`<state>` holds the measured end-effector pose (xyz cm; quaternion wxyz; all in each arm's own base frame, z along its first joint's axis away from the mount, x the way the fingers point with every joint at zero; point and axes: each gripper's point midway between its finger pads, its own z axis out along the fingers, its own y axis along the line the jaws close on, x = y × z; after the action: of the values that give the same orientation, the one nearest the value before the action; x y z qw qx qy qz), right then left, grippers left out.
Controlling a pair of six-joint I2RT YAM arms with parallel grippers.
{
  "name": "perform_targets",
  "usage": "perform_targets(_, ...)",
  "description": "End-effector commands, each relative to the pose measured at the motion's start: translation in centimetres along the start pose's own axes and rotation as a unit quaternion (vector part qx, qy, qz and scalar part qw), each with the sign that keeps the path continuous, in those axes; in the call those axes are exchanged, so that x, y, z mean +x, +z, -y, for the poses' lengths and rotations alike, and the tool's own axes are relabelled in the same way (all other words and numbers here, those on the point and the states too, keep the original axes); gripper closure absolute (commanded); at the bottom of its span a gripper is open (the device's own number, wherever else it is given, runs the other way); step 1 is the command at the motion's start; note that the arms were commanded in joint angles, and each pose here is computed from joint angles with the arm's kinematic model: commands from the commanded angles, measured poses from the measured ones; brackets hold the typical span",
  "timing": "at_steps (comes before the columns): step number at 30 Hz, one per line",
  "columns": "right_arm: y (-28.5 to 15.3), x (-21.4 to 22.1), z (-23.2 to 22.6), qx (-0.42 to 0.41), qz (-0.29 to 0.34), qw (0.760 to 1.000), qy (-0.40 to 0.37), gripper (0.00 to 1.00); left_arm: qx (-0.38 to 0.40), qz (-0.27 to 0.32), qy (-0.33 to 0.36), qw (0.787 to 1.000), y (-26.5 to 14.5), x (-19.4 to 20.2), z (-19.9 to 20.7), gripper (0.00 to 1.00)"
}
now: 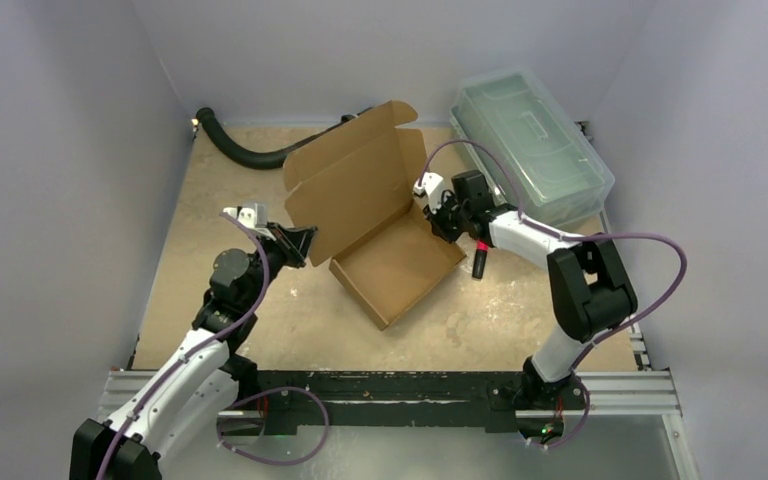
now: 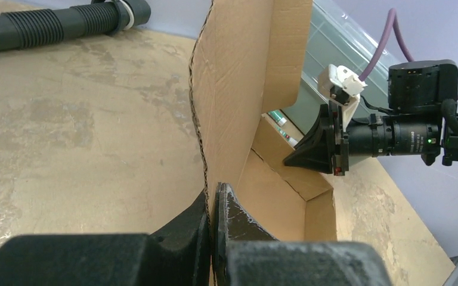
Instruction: Fold the paper box
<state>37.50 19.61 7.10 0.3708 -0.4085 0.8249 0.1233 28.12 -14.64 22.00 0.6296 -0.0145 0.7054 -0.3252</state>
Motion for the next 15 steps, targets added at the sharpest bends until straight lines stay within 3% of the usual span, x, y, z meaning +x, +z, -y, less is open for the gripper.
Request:
perform_targets(1, 0.8, -1.1, -0.5, -0.009, 0.013, 0.999, -0.038, 0.88, 0.03, 0.021, -0.002, 0.999, 0.2, -1.0, 1.6, 1.0)
perform_targets(6, 0.9, -0.4, -1.1, -0.028, -0.001, 0.998, -0.048, 0.73, 0.024, 0.03, 0.009, 0.999, 0.0, -1.2, 1.5, 1.0)
perform_targets(15, 0.8, 0.8, -1.0, -0.033, -0.031, 0.997, -0.07, 0.61, 0.014, 0.051, 0.025, 0.998, -0.2, -2.2, 1.5, 1.0)
